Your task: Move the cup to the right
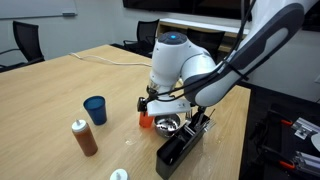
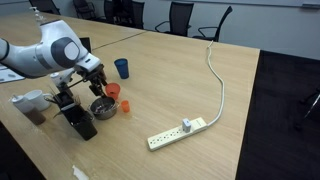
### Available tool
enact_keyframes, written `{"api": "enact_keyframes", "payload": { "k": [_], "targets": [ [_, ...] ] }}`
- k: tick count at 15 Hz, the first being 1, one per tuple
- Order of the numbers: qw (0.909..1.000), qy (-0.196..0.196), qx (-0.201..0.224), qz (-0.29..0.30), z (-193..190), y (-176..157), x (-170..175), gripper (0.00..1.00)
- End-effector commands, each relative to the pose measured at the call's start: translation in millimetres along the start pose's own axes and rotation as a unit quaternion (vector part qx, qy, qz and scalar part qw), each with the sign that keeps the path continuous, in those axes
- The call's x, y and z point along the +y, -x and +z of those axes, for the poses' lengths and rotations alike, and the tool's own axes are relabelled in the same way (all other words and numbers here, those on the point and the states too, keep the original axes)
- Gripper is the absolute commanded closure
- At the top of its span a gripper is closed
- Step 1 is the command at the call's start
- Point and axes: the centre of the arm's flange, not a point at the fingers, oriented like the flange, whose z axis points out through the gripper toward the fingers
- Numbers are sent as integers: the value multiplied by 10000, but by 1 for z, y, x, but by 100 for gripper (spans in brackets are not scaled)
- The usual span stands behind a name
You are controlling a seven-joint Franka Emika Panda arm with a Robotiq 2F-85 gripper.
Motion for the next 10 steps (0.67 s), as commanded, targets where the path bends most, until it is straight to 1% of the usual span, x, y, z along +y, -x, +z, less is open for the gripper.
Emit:
{"api": "enact_keyframes", "payload": {
  "k": [1,4,7,9,10],
  "targets": [
    [9974,-182,375,-584,-47,29,69,0],
    [9926,-313,486,-1067,-65,33,90,0],
    [9875,-458,616,-1379,-83,32,107,0],
    [9840,-502,726,-1545,-99,26,112,0],
    [9875,-380,632,-1393,-84,23,99,0]
  ]
}}
